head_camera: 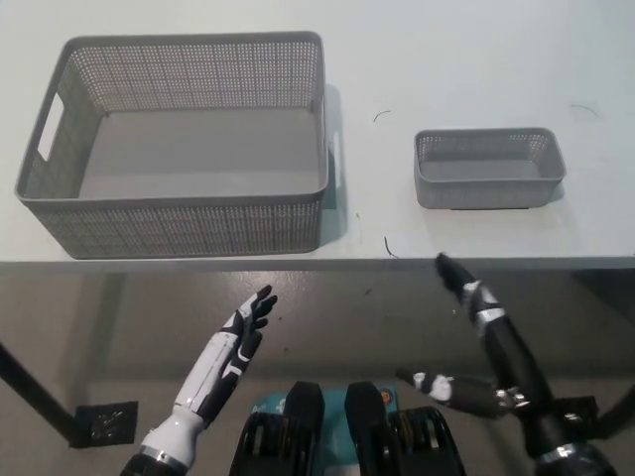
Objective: Use the right hand to pick up a small rectangular container and put it into a bigger container on the left side
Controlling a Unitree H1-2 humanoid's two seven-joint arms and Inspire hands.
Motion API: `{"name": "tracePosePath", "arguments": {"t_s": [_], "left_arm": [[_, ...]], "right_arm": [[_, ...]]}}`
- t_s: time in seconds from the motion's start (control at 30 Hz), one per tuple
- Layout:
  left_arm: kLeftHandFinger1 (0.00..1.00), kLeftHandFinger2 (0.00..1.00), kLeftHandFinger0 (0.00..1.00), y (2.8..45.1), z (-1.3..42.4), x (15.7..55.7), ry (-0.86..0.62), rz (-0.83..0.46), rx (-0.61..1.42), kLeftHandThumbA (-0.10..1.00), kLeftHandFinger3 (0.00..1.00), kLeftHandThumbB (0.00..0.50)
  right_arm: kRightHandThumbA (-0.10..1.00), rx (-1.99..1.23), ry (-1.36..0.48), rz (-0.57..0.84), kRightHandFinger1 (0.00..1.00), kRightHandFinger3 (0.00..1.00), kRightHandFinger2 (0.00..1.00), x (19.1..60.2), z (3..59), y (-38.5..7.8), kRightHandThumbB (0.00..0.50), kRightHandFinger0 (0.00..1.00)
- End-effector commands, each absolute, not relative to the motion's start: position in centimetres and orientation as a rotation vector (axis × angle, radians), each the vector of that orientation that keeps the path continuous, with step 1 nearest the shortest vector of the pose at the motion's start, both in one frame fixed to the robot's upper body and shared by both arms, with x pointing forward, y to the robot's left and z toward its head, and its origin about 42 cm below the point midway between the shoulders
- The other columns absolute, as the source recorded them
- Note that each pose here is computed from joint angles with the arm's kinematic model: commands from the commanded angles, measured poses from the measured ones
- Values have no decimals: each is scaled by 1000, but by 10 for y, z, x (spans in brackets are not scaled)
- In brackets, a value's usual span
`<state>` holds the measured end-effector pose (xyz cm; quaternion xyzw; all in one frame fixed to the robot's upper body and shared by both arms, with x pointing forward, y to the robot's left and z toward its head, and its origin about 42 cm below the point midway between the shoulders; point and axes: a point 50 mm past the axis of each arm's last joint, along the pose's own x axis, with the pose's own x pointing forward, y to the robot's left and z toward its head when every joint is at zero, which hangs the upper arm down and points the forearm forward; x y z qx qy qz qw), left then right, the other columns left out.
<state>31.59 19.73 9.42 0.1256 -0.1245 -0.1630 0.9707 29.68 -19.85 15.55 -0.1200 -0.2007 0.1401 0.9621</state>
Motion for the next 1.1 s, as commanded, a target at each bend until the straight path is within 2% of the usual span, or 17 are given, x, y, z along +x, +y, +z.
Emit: {"name": "tracePosePath", "arguments": {"t_s": [0.0, 0.03, 0.07, 0.17, 0.2, 0.27, 0.33, 0.5, 0.67, 0.73, 0.9, 1.0, 1.07], "left_arm": [[1000, 1000, 1000, 193, 113, 324, -357, -403, 281, 1000, 1000, 386], [1000, 1000, 1000, 192, 113, 324, -357, -406, 284, 1000, 1000, 404], [1000, 1000, 1000, 191, 114, 324, -357, -415, 289, 1000, 1000, 417], [1000, 1000, 1000, 190, 115, 324, -363, -430, 289, 1000, 1000, 425], [1000, 1000, 1000, 190, 115, 324, -360, -434, 294, 1000, 1000, 442], [1000, 1000, 1000, 189, 115, 325, -358, -440, 296, 1000, 1000, 447], [1000, 1000, 1000, 189, 115, 325, -358, -447, 299, 1000, 1000, 448], [1000, 1000, 1000, 193, 113, 325, -346, -445, 302, 1000, 1000, 467], [1000, 1000, 1000, 196, 113, 323, -344, -437, 320, 1000, 1000, 465], [1000, 1000, 1000, 197, 112, 323, -341, -438, 316, 1000, 1000, 456], [1000, 1000, 1000, 199, 110, 323, -334, -440, 323, 1000, 1000, 452], [1000, 1000, 1000, 199, 110, 323, -334, -439, 322, 1000, 1000, 446], [1000, 1000, 1000, 199, 110, 324, -333, -439, 324, 1000, 1000, 447]], "right_arm": [[1000, -389, -541, 185, 1000, 1000, 1000, 302, 206, -230, 359, 1000], [1000, -409, -560, 186, 1000, 1000, 1000, 304, 215, -235, 360, 1000], [1000, -469, -569, 172, 1000, 1000, 1000, 307, 230, -245, 384, 1000], [1000, -526, -576, 149, 1000, 1000, 1000, 313, 254, -258, 384, 1000], [1000, -555, -597, 144, 1000, 1000, 1000, 318, 270, -267, 365, 1000], [1000, -676, -602, 104, 1000, 1000, 1000, 330, 300, -282, 379, 1000], [1000, -797, -613, 83, 1000, 1000, 1000, 341, 325, -293, 361, 1000], [1000, -939, -582, 102, 1000, 1000, 1000, 385, 406, -306, 337, 1000], [1000, -1094, -493, 188, 1000, 1000, 1000, 430, 463, -294, 322, 1000], [1000, -1157, -413, 225, 1000, 1000, 1000, 454, 479, -286, 363, 1000], [1000, -1358, -224, 294, 1000, 1000, 1000, 503, 507, -264, 421, 1000], [1000, -1432, -144, 329, 1000, 1000, 1000, 524, 512, -253, 438, 1000], [1000, -1477, -60, 395, 1000, 1000, 1000, 537, 513, -238, 418, 1000]]}}
